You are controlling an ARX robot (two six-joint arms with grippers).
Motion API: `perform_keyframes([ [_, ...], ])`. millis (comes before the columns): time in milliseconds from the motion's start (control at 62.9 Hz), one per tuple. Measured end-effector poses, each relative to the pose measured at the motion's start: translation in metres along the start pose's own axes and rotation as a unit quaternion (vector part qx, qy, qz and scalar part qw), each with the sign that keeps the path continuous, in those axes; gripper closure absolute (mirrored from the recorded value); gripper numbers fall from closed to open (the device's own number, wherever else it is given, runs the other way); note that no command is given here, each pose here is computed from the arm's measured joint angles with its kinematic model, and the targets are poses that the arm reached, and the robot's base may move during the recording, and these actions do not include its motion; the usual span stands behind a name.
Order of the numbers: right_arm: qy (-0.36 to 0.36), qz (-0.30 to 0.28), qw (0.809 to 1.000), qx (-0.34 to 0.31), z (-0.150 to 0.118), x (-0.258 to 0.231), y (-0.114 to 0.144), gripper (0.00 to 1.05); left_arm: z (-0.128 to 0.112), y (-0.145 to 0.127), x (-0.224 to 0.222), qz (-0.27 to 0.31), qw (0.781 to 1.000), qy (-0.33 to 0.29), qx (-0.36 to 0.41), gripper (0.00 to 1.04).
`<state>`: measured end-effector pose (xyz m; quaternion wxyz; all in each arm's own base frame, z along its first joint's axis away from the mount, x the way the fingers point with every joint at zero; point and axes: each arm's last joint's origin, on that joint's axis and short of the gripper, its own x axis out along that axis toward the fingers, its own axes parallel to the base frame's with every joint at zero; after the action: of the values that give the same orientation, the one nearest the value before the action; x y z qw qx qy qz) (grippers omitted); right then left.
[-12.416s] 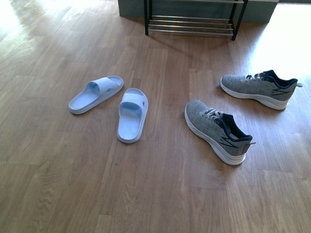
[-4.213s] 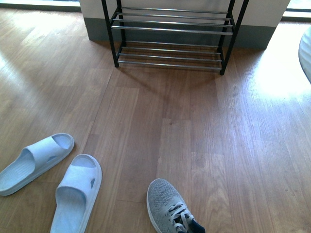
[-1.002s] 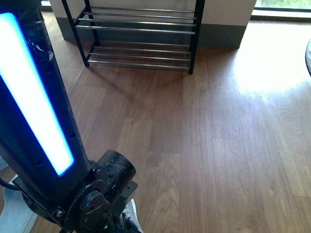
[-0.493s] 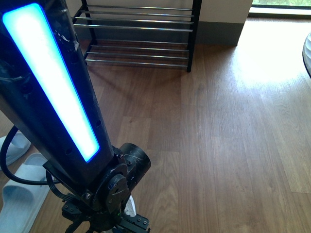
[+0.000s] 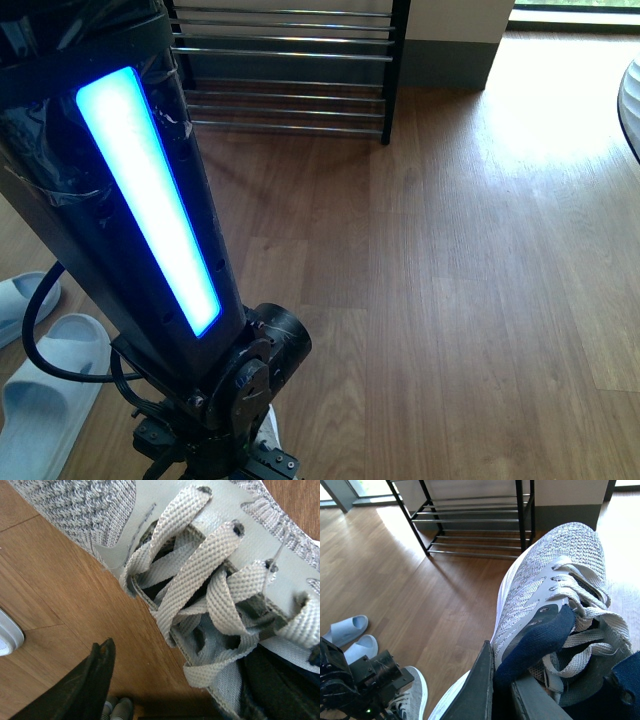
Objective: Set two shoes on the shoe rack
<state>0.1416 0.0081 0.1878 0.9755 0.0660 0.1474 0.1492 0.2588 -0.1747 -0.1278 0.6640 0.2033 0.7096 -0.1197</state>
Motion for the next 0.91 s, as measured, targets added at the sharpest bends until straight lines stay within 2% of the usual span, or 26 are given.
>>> perform_keyframes([
  [127, 0.000, 0.000, 1.000, 0.000, 0.000, 0.000, 0.000, 1.03, -0.001, 0.001, 0.004, 0.022, 1.000, -0.001, 0.009, 0.49],
  [334, 0.000, 0.000, 1.000, 0.000, 0.000, 0.000, 0.000, 1.03, -0.004, 0.003, 0.011, 0.051, 0.999, -0.006, 0.017, 0.84],
  [477, 0.000, 0.000, 1.000, 0.000, 0.000, 0.000, 0.000, 1.03, -0.006, 0.006, 0.012, 0.067, 0.998, -0.011, 0.010, 1.04],
  [715, 0.000, 0.000, 1.000, 0.000, 0.000, 0.000, 0.000, 1.03, -0.011, 0.019, 0.007, 0.090, 0.995, -0.037, -0.014, 1.03],
  [906, 0.000, 0.000, 1.000, 0.000, 0.000, 0.000, 0.000, 1.03, -0.007, 0.053, -0.027, 0.115, 0.982, -0.109, -0.098, 1.03],
])
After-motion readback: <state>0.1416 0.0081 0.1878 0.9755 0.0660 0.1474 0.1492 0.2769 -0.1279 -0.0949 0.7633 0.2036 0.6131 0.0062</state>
